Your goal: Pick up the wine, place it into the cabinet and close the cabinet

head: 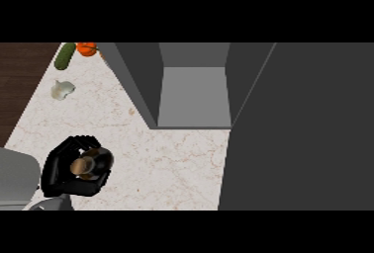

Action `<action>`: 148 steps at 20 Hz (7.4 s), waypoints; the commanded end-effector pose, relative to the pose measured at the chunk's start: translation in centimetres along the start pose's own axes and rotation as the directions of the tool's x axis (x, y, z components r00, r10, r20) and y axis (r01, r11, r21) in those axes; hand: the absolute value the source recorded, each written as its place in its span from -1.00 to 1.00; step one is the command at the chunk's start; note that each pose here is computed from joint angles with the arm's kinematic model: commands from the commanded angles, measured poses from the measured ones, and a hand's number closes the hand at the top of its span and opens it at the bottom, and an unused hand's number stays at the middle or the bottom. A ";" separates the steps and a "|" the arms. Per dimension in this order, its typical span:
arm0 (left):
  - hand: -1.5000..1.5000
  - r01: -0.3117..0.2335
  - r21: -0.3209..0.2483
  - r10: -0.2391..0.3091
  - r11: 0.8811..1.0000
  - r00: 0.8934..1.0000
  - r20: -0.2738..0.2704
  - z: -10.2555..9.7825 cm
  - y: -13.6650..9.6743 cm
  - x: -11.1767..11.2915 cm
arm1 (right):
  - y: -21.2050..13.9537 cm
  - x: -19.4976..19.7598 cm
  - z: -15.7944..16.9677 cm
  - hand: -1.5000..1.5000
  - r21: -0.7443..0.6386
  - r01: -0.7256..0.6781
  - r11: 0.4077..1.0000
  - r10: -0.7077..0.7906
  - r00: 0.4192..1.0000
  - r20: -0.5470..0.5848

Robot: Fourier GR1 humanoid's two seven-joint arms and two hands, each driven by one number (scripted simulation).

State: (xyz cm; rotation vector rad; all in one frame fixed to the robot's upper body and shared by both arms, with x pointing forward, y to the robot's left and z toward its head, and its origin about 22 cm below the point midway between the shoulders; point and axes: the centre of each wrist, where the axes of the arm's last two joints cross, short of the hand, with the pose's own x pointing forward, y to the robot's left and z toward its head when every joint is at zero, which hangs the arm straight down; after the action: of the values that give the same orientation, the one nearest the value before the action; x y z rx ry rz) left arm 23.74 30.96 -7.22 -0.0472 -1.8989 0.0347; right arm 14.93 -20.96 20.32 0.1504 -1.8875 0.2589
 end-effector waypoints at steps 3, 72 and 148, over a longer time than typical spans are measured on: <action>1.00 -0.092 -0.041 0.094 0.995 0.994 0.051 -1.4 -1.9 4.1 | -0.1 1.2 1.4 -1.00 0.024 0.029 0.999 -0.030 0.999 0.032; 1.00 -0.012 -0.041 0.012 0.999 1.000 0.017 -11.0 -24.1 7.6 | -0.8 2.0 1.2 -1.00 0.014 0.009 1.000 -0.010 0.998 0.057; -1.00 0.056 0.237 -0.042 0.970 0.997 -0.066 -21.2 -18.9 1.7 | -0.1 -0.1 1.3 -1.00 0.069 0.062 0.996 -0.066 0.996 0.059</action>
State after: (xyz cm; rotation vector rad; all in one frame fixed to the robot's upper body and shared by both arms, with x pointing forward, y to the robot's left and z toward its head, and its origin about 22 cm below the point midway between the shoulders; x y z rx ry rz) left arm 43.29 10.29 3.56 0.0941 -1.8405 0.2164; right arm 15.43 -20.85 19.55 0.2301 -1.9097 0.2894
